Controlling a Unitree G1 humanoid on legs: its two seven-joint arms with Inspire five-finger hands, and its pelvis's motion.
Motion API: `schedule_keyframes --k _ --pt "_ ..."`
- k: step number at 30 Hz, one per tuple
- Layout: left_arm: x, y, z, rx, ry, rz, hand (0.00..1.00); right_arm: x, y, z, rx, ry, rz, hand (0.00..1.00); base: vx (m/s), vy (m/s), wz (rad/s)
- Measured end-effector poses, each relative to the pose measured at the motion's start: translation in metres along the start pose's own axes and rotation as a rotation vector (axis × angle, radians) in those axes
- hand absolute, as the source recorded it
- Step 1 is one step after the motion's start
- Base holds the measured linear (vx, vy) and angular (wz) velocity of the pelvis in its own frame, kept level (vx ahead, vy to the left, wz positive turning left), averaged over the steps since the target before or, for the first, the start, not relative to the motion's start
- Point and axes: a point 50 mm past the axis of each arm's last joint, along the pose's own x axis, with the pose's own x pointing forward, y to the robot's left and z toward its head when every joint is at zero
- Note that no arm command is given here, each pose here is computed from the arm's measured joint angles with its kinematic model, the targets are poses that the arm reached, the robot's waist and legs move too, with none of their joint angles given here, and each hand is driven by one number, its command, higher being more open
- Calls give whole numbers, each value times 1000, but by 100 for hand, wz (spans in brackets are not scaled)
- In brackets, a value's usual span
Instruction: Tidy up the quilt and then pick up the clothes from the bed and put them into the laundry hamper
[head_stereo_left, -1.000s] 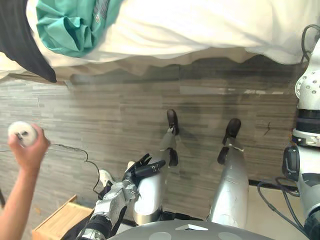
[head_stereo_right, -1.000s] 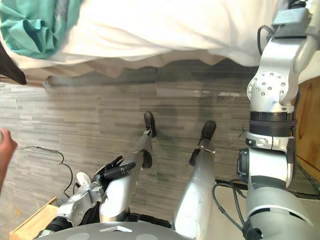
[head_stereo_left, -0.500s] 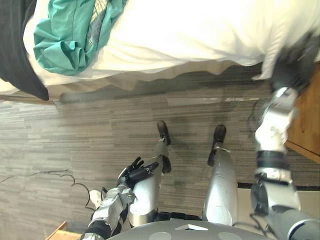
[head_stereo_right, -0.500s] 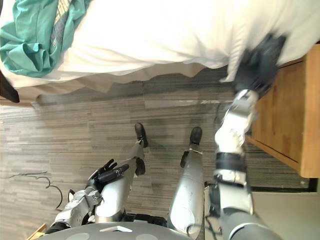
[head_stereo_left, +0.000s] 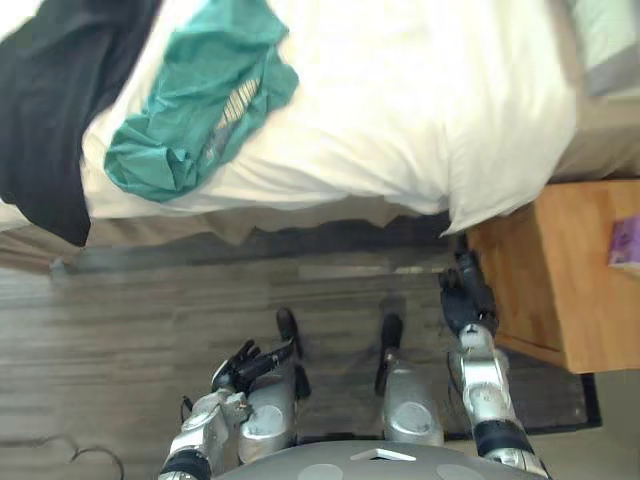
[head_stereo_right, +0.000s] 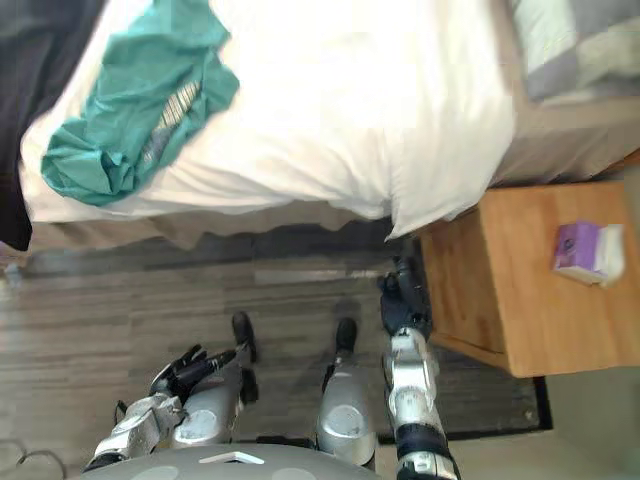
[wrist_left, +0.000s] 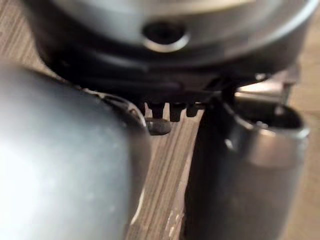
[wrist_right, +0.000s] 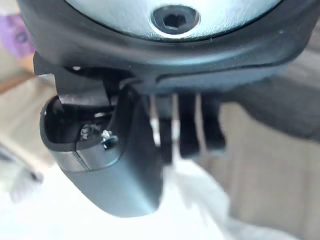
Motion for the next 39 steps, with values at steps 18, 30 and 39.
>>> schedule_keyframes --k 18,30,39 --pt "-9 16 -36 95 205 76 100 -111 -96 -60 -603 546 -316 100 64 -17 0" --pt "-8 17 -38 -1 178 170 100 -105 -103 -40 -734 560 -274 100 114 27 -13" --pt "-17 50 -31 -17 133 247 100 -103 -93 -58 -788 587 -188 100 46 436 -19"
